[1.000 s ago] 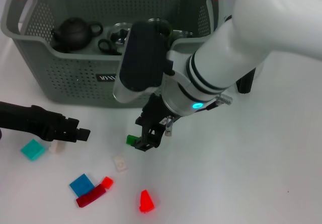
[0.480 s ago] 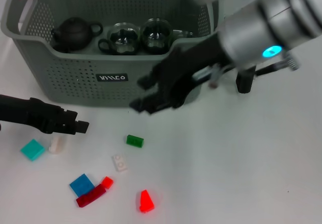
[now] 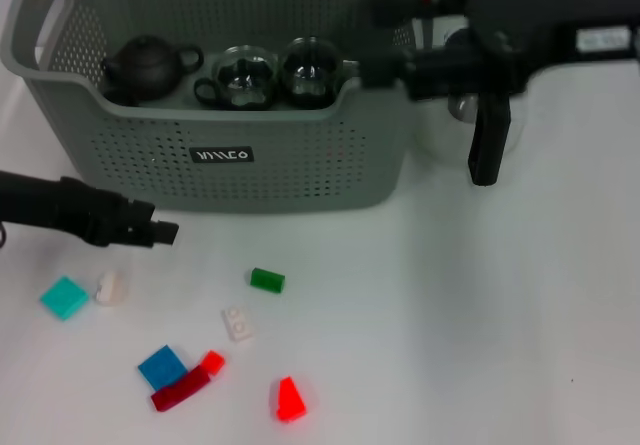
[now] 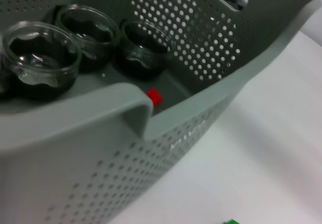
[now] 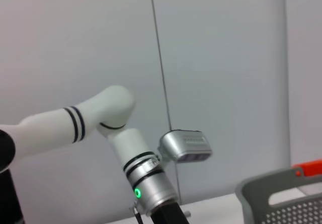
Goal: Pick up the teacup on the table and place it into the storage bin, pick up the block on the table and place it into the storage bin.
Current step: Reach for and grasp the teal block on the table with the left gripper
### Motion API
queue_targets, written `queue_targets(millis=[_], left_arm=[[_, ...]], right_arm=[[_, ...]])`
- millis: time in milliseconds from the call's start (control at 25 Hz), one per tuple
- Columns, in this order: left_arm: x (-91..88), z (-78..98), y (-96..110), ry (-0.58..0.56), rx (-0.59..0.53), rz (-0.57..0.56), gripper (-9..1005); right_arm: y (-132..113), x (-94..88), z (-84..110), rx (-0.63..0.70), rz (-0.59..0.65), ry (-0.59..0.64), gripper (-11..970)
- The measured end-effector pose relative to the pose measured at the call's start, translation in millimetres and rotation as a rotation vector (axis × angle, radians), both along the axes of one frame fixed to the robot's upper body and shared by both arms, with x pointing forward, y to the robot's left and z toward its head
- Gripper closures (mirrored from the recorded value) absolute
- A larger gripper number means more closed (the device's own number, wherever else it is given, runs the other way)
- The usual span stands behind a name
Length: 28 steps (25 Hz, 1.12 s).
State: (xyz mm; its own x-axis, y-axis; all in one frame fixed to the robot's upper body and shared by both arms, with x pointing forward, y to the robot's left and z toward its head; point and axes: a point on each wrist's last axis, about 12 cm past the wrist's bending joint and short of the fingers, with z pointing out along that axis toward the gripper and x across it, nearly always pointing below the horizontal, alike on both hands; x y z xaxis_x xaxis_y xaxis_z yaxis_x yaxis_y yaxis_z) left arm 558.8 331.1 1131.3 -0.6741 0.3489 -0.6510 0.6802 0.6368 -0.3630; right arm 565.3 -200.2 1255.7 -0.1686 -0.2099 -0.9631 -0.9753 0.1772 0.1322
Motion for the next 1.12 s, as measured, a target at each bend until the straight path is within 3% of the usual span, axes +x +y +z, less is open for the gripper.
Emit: queue_targets(millis=[400,560,720,880,1120], left_arm=[[0.9,9.3,-7,-0.063,-0.081,-0.043,424],[-6.2,22.9,-5,-0.041,-0.13,-0.13,423],[-12.4,46.7,0,-0.009,-0.152,-0.191,423],[-12.0,69.1,-3,0.039,-0.025,-0.193,423],[-3.7,100.3,-34,0.075,0.26,-0.232,423]], right_arm=[[-49,-5.9,-78.9,0.16,-0.109,0.032,77],[-53,-10.0,-97.0,0.169,-0.121,0.035,75],[-54,-12.0,-112.4,0.095,-0.125,0.049,74],[-51,-9.7,-126.9,0.025,-0.152,0.074,75],[-47,-9.7,-135.6,0.027,-0.146,0.075,75]])
